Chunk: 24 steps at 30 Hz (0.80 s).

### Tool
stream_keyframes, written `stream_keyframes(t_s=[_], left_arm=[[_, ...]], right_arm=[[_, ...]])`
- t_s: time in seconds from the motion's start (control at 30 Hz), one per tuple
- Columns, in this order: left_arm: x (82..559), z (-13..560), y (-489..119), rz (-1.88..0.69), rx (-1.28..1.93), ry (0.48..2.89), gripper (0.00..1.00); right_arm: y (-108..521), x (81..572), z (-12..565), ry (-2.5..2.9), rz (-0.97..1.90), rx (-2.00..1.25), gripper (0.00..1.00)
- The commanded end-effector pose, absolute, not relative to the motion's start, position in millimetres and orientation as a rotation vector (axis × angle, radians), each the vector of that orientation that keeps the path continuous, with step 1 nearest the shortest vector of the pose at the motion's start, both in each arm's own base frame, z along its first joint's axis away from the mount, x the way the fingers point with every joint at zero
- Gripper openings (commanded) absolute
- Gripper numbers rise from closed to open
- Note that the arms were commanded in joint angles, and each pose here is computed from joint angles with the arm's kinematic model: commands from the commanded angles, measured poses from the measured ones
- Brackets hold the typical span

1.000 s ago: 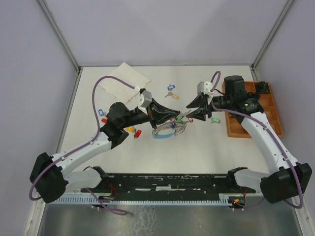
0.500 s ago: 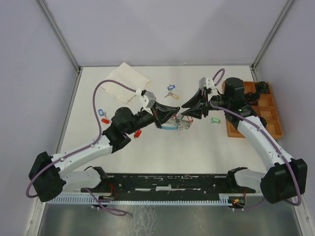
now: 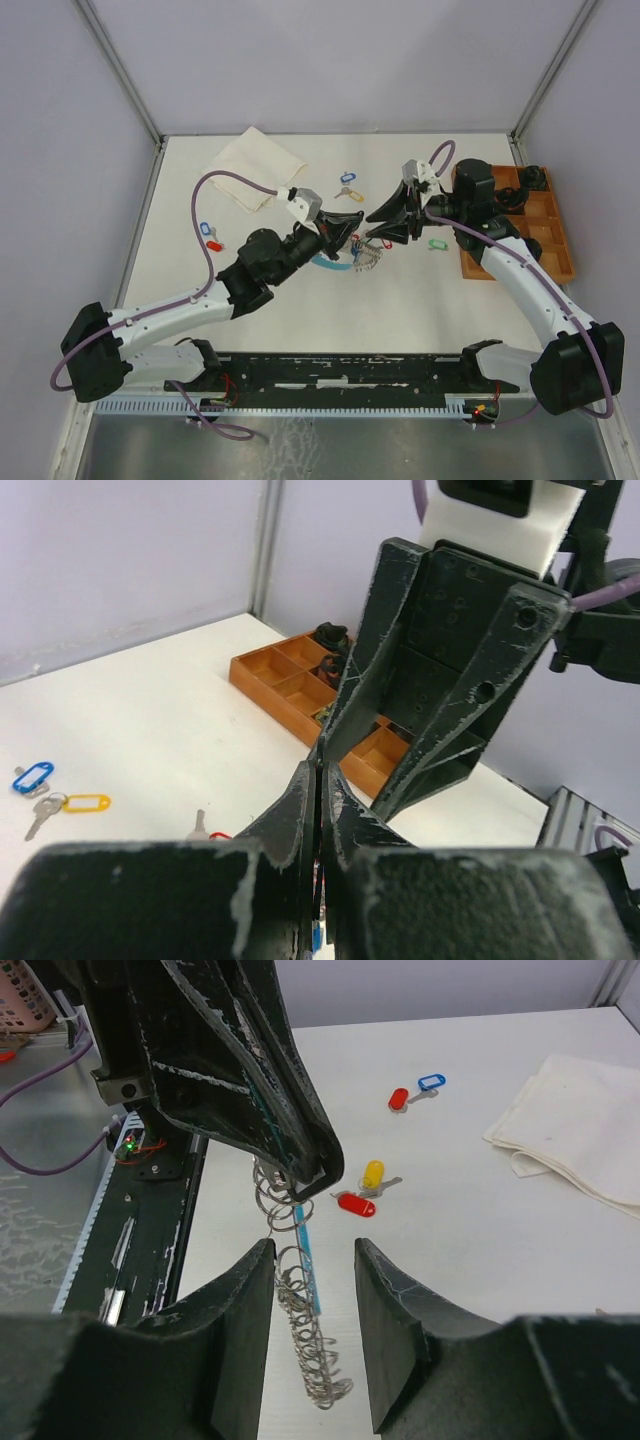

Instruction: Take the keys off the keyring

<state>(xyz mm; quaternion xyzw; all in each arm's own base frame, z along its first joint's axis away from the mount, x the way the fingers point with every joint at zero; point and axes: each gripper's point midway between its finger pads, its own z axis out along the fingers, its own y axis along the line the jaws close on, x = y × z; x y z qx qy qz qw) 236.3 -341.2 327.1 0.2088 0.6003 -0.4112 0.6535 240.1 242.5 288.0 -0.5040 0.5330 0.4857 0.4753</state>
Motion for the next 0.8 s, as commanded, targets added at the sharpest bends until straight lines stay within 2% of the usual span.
stream_keyframes(t_s=[0.0, 0.33, 0.77], left_arm=[[251.4, 358.2, -329.1, -0.883, 0.272, 1.326, 0.03], [263.3, 354.6, -321.5, -0.804, 0.102, 1.396, 0.03], [255.8, 362.1, -324.3, -0.856, 0.059, 1.394, 0.03]], right_arm=[[245.8, 232.6, 298.6, 1.25, 1.191, -1.255, 0.46], [251.9, 235.7, 288.5, 1.304, 1.172, -1.244, 0.45], [271.9, 238.4, 263.2, 1.342, 1.124, -1.268, 0.42]])
